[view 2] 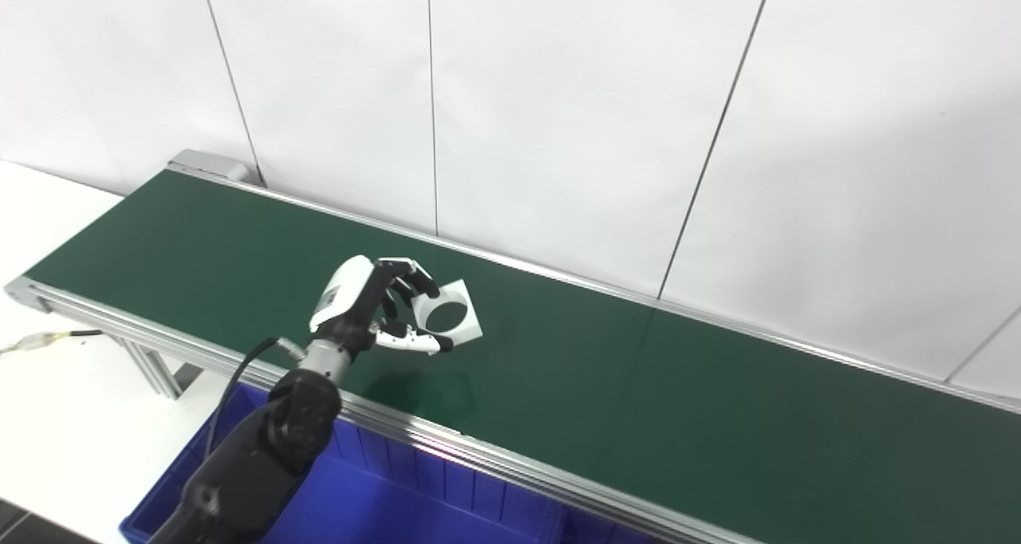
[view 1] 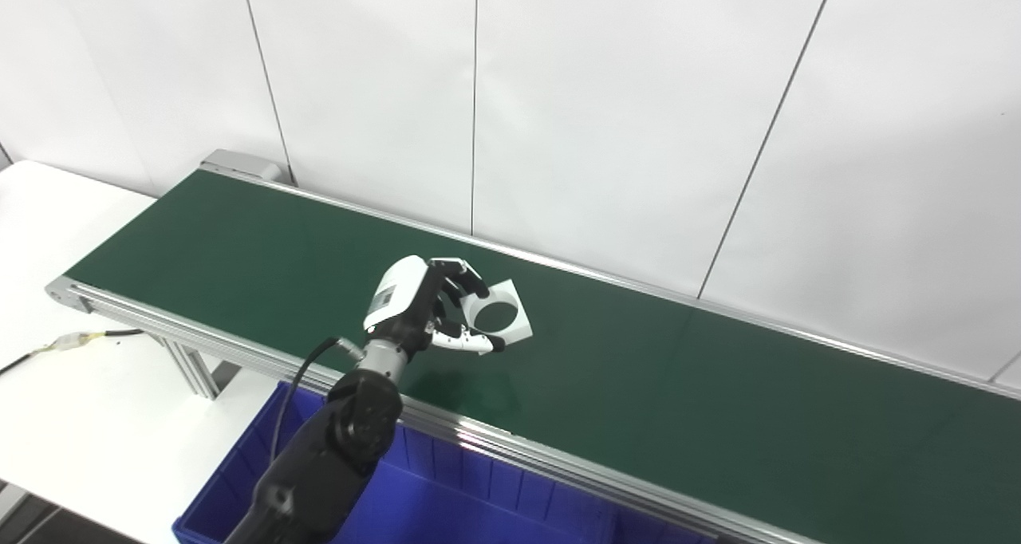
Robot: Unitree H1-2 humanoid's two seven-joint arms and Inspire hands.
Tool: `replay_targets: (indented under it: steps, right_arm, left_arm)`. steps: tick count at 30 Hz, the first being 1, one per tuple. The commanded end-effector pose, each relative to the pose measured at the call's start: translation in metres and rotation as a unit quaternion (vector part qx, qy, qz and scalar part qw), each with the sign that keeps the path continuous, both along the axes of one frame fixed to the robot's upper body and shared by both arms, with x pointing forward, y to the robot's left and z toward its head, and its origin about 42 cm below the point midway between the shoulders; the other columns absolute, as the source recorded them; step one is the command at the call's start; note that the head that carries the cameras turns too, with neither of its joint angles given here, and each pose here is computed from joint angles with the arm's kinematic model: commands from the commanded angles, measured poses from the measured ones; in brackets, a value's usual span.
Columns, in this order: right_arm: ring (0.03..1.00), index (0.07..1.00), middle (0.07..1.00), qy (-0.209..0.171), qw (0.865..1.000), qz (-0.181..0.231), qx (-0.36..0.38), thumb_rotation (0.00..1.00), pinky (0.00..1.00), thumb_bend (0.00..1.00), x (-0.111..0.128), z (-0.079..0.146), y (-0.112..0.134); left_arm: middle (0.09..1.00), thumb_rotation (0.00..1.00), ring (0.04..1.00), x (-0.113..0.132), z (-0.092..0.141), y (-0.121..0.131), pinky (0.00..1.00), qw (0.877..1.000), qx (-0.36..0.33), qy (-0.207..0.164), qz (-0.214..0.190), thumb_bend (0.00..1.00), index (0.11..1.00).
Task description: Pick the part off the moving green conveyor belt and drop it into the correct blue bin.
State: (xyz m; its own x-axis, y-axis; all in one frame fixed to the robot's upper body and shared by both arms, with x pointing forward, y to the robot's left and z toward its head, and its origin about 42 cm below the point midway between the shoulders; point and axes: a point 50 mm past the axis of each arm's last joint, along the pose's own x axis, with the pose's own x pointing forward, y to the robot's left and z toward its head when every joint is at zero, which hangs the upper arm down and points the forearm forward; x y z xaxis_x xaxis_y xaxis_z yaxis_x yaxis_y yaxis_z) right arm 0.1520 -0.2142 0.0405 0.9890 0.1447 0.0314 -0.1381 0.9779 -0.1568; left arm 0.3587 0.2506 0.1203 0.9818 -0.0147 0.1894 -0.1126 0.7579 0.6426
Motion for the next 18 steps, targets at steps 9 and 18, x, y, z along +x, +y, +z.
replay_targets:
  steps: [9, 18]
  right_arm:
    - [0.715, 0.802, 0.762, -0.051, 0.999, 0.000, 0.020, 0.05, 0.61, 0.84, -0.002, 0.018, 0.003]
    - [0.719, 0.798, 0.762, -0.059, 0.998, 0.001, 0.022, 0.04, 0.62, 0.84, -0.001, 0.024, 0.006]
  left_arm:
    - [0.485, 0.00, 0.442, -0.056, 0.019, 0.001, 0.36, 0.995, -0.026, -0.064, -0.073, 0.47, 0.505]
    - [0.483, 0.00, 0.456, -0.101, 0.005, 0.005, 0.38, 0.993, -0.035, -0.040, -0.107, 0.47, 0.495]
